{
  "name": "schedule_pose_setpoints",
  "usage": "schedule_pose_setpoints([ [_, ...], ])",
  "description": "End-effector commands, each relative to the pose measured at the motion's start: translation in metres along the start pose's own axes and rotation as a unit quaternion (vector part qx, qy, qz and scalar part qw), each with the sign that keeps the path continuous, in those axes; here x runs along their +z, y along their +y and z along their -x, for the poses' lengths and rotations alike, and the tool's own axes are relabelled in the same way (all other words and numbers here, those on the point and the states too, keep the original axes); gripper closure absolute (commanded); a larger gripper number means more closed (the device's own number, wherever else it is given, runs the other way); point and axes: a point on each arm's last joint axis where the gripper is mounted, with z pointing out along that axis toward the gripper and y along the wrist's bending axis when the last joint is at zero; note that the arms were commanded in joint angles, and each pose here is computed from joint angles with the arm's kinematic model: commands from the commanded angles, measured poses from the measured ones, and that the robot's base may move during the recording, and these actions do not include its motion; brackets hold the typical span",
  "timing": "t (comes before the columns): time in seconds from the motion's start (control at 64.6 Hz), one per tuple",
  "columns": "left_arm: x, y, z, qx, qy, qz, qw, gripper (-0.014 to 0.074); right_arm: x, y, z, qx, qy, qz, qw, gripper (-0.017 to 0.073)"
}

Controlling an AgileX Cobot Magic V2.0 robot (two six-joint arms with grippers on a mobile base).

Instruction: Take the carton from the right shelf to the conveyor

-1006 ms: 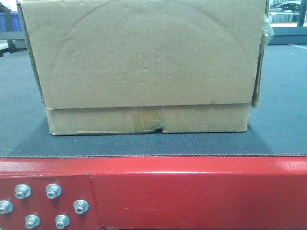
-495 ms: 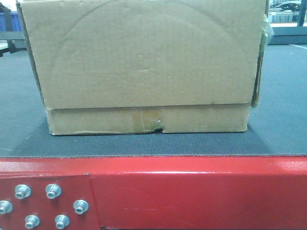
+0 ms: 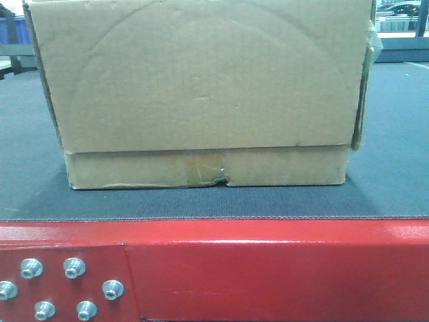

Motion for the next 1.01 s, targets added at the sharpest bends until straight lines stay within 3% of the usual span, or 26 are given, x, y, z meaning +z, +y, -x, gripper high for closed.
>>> schedule_pose_setpoints([
  [0.0, -0.007, 0.002, -0.024, 0.0, -0.007, 0.0, 1.0, 0.0579, -0.002, 0.0, 0.003, -0.008, -0.018, -0.002, 1.0, 0.0628],
  [0.062, -0.011, 0.004, -0.041, 0.0, 0.001, 0.001, 1.0, 0.0579, -0.002, 0.0, 0.003, -0.008, -0.018, -0.002, 1.0, 0.0628],
  [0.108, -0.016, 0.003, -0.038, 0.0, -0.023, -0.001, 1.0, 0.0579, -0.002, 0.0, 0.003, -0.008, -0.018, -0.002, 1.0, 0.0628],
  [0.17, -0.018, 0.005, -0.047, 0.0, 0.022, 0.009, 1.0, 0.0579, -0.002, 0.0, 0.003, -0.008, -0.018, -0.002, 1.0, 0.0628],
  [0.371, -0.018, 0.005, -0.045, 0.011, 0.014, 0.01, 1.0, 0.0579, -0.002, 0.0, 0.004, -0.008, -0.022, -0.001, 1.0, 0.0628],
  [0.991, -0.018, 0.005, -0.045, 0.011, 0.014, 0.01, 1.0, 0.0579, -0.002, 0.0, 0.004, -0.008, -0.022, -0.001, 1.0, 0.0628],
])
